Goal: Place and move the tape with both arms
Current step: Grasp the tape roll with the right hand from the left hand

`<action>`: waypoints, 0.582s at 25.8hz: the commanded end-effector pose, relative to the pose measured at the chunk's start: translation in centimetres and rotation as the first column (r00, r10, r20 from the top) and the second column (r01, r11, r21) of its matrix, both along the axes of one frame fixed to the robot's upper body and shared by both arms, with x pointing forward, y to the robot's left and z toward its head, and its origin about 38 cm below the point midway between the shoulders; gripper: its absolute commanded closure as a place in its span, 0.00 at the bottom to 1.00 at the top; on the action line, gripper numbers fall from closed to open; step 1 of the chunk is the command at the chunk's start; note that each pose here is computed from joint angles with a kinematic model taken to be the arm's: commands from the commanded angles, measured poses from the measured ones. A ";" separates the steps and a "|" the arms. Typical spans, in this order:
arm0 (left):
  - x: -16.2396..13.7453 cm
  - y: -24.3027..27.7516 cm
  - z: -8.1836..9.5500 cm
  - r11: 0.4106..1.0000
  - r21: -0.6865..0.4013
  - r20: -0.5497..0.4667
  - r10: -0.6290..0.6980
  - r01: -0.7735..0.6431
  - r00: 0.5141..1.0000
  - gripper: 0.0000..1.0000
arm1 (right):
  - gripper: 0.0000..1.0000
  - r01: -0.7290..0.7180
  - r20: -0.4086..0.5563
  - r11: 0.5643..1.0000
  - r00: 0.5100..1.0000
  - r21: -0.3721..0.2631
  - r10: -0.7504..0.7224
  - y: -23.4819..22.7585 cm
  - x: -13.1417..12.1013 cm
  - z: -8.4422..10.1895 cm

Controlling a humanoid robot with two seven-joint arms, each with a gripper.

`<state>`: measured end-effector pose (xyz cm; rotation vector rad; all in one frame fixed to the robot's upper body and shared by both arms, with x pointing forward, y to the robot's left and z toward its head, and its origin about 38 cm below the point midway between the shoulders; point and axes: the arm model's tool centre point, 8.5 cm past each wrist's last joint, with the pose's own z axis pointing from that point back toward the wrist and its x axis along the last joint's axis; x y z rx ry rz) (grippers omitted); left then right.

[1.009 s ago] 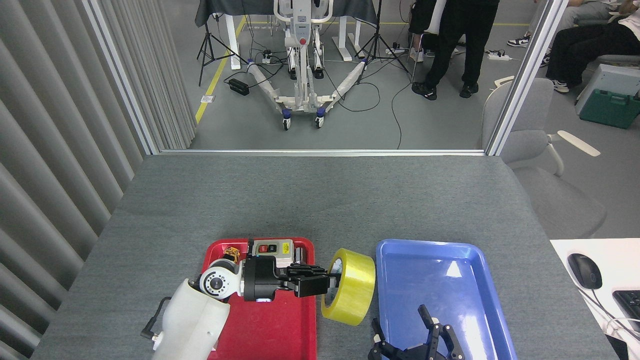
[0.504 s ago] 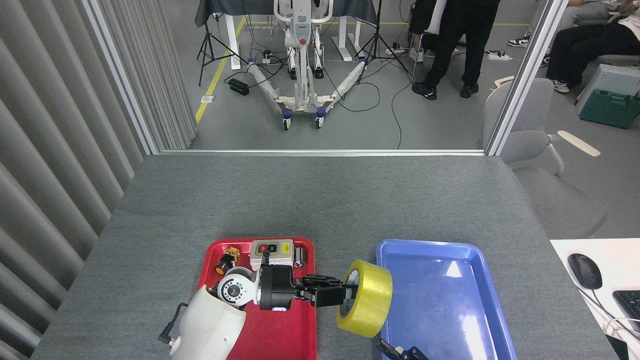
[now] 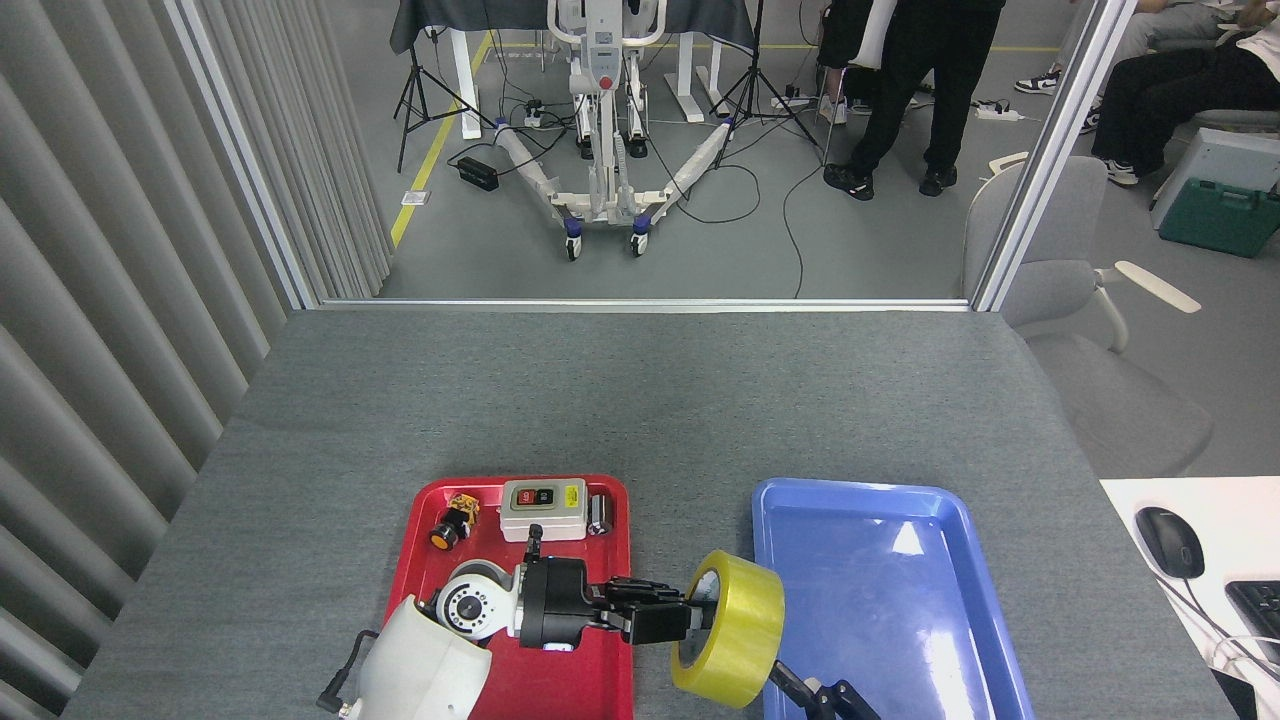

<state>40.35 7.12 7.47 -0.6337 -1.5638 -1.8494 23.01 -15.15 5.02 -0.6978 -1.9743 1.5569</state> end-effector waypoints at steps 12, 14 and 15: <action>-1.4 -0.4 -1.4 1.000 0.023 -0.020 -0.016 0.016 1.000 1.00 | 0.55 -0.011 -0.027 1.000 1.000 -0.014 0.010 1.6 -0.6 -0.7; -1.4 -0.4 -1.4 1.000 0.023 -0.020 -0.016 0.016 1.000 1.00 | 0.70 -0.008 -0.031 1.000 0.999 -0.017 0.007 1.5 -0.7 -0.8; -1.4 -0.4 -1.4 1.000 0.023 -0.020 -0.016 0.016 1.000 1.00 | 0.74 -0.005 -0.032 1.000 0.999 -0.020 0.005 1.4 -0.7 -0.9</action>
